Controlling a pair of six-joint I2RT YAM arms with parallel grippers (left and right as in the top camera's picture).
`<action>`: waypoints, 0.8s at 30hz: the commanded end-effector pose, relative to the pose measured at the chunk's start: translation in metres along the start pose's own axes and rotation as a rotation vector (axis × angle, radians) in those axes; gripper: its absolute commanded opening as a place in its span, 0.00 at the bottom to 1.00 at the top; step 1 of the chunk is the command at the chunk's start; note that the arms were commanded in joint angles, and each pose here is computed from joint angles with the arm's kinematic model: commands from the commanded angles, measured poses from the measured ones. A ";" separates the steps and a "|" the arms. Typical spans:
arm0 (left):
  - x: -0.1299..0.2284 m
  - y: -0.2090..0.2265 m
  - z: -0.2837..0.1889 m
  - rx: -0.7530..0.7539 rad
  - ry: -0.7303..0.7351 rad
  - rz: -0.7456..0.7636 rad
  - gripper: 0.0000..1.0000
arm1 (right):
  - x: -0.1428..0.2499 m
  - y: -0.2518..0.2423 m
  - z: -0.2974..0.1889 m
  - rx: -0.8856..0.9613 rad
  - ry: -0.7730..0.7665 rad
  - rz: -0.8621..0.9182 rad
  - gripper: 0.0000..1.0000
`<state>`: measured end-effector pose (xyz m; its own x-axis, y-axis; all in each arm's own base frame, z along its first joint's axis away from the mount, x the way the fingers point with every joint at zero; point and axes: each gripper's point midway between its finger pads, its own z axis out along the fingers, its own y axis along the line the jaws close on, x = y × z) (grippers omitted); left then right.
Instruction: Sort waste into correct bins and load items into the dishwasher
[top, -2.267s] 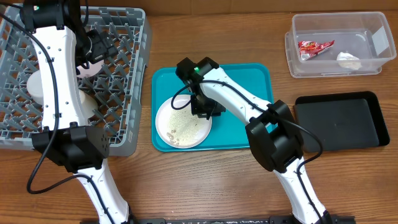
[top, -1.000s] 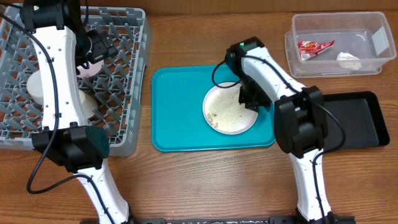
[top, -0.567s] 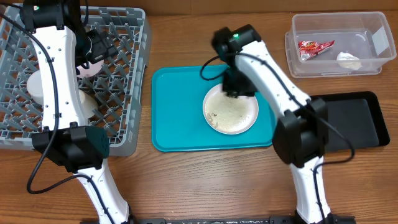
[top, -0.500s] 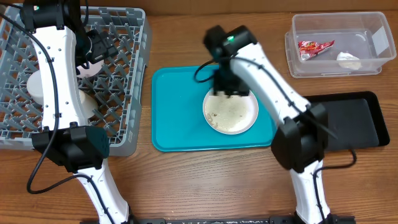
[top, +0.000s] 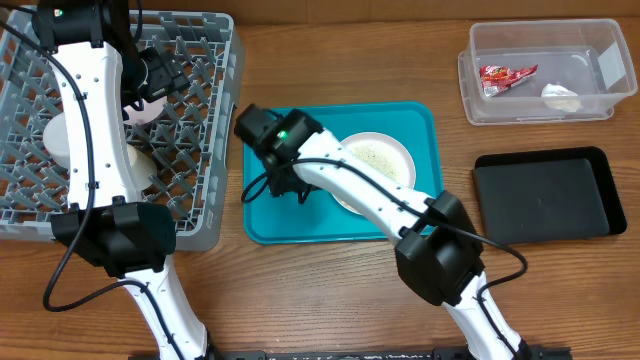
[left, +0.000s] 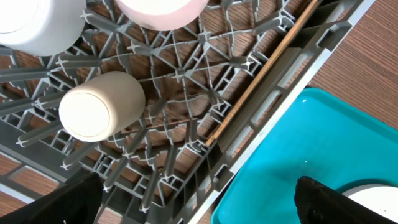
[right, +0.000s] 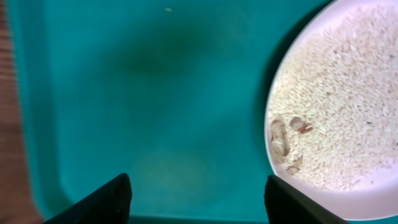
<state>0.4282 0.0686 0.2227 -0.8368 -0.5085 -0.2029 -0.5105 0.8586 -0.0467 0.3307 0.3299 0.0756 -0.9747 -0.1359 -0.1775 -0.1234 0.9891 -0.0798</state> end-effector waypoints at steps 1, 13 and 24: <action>-0.002 0.002 -0.014 0.002 -0.041 0.007 1.00 | -0.006 -0.020 0.015 0.133 -0.063 0.032 0.67; -0.002 0.002 -0.014 0.002 -0.041 0.007 1.00 | 0.012 -0.026 0.053 0.167 -0.046 0.036 0.59; -0.002 0.002 -0.014 0.002 -0.041 0.007 1.00 | 0.017 -0.024 0.054 0.192 -0.063 0.010 0.39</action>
<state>0.4282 0.0686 0.2227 -0.8368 -0.5085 -0.2029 -0.5105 0.8586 -0.0467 0.3246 0.3033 0.0226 -0.9660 -0.1343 -0.2211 -0.0793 0.9673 -0.2410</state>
